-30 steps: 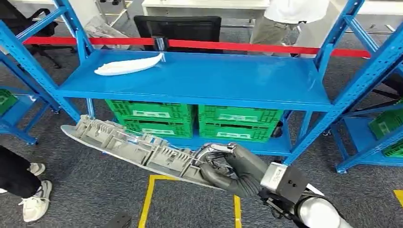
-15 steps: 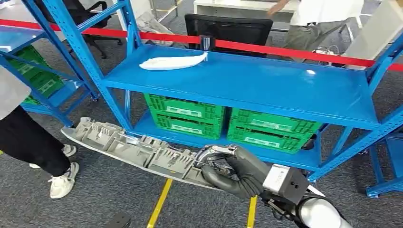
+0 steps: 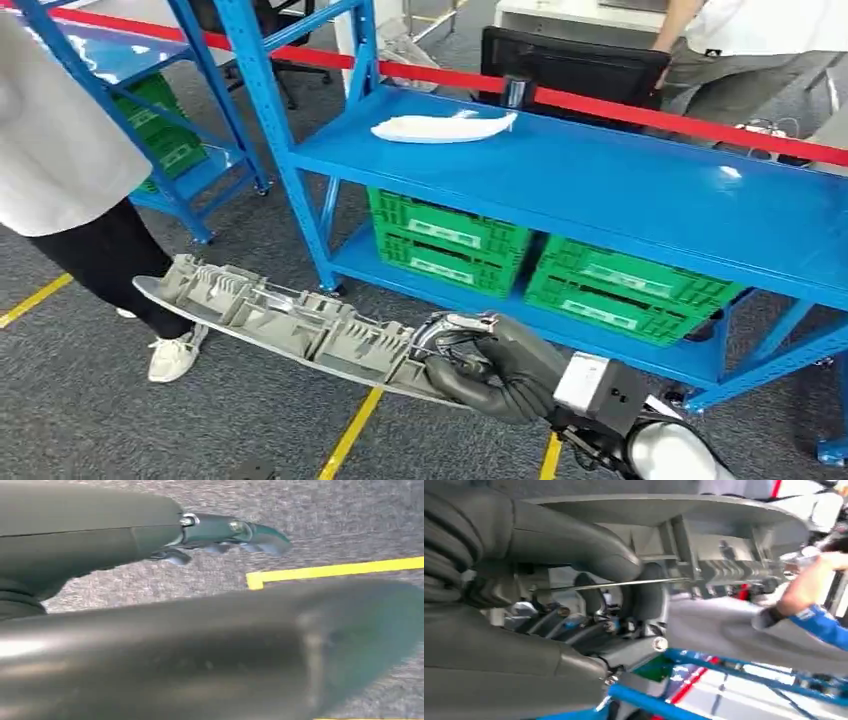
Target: Take the parts from the cabinet and place them on the table.
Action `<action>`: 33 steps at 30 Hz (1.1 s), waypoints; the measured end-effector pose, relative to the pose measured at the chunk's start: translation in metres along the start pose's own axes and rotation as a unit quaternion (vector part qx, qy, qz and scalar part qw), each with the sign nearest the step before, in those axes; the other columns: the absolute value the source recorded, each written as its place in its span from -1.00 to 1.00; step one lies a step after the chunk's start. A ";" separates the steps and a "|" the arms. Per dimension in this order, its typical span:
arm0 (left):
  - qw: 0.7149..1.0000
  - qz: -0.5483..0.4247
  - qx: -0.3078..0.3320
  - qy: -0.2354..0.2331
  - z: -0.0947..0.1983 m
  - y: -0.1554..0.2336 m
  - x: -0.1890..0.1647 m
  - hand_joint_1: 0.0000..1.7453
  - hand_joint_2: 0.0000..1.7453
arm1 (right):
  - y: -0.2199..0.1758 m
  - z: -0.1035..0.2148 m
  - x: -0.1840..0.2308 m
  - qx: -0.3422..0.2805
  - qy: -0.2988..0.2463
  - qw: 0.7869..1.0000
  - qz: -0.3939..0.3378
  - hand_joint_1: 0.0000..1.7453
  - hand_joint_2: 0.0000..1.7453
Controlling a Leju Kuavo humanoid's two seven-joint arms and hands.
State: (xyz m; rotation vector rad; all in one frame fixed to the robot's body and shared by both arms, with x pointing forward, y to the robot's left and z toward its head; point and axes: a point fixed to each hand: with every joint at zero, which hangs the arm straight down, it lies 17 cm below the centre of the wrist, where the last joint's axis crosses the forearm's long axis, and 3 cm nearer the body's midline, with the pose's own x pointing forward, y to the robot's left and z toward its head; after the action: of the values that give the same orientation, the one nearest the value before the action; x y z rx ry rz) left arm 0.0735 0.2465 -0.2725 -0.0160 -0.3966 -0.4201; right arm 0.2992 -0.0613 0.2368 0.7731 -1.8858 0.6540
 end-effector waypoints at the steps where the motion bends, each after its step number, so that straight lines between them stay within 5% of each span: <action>1: 1.000 0.001 0.000 0.001 0.000 -0.001 -0.002 -1.00 -1.00 | 0.001 0.000 0.000 0.001 0.001 1.000 0.000 1.00 1.00; 33: 1.000 0.015 -0.007 0.008 0.001 -0.004 -0.004 -1.00 -1.00 | 0.006 -0.008 0.004 0.003 0.007 1.000 0.006 1.00 1.00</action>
State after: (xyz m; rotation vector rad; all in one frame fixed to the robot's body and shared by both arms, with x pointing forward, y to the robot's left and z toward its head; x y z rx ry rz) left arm 0.0678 0.2442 -0.2732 -0.0320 -0.3768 -0.3940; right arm 0.2982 -0.0525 0.2432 0.7590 -1.8783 0.6709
